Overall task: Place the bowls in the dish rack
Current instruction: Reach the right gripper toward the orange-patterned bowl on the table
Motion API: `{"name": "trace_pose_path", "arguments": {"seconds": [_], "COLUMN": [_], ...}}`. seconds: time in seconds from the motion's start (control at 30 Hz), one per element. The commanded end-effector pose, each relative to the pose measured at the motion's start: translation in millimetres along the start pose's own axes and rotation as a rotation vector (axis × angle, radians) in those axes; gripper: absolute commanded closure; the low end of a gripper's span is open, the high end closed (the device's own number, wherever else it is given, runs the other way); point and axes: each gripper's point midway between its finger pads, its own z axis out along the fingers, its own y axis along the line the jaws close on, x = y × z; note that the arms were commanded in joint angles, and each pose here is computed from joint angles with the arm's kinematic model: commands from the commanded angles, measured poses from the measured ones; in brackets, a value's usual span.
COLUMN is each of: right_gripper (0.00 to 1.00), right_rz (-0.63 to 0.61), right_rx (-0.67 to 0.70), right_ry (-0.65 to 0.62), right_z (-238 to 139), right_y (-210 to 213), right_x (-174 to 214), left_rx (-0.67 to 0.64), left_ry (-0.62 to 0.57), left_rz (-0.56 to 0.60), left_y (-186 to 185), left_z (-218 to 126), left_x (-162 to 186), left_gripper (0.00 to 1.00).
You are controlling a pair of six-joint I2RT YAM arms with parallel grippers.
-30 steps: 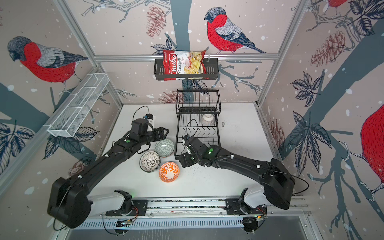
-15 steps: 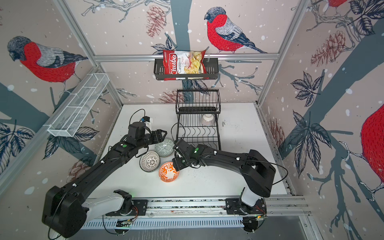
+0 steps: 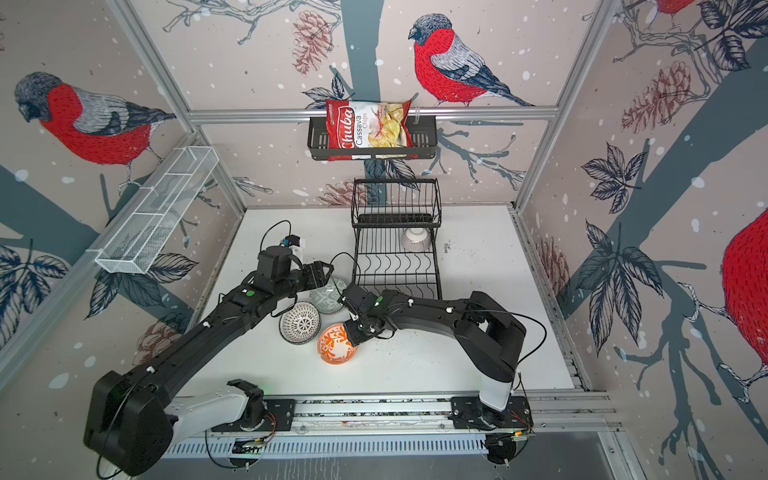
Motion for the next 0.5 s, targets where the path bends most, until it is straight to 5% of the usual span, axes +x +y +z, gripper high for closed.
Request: {"name": "trace_pose_path", "arguments": {"seconds": [0.0,0.47], "right_gripper": [0.56,0.87], "right_rz": [-0.002,-0.001], "right_rx": [-0.005,0.038], "right_ry": [0.007,0.015], "right_z": [3.9,12.5], "right_y": [1.9,-4.6], "right_x": [-1.2,-1.6], "left_rx": [-0.004,-0.025], "left_ry": [-0.020,-0.033], "left_rz": [0.001,-0.004], "left_y": [0.9,8.5], "left_z": [-1.1,-0.2], "left_x": [-3.3,0.6], "left_gripper": [0.27,0.27]}}
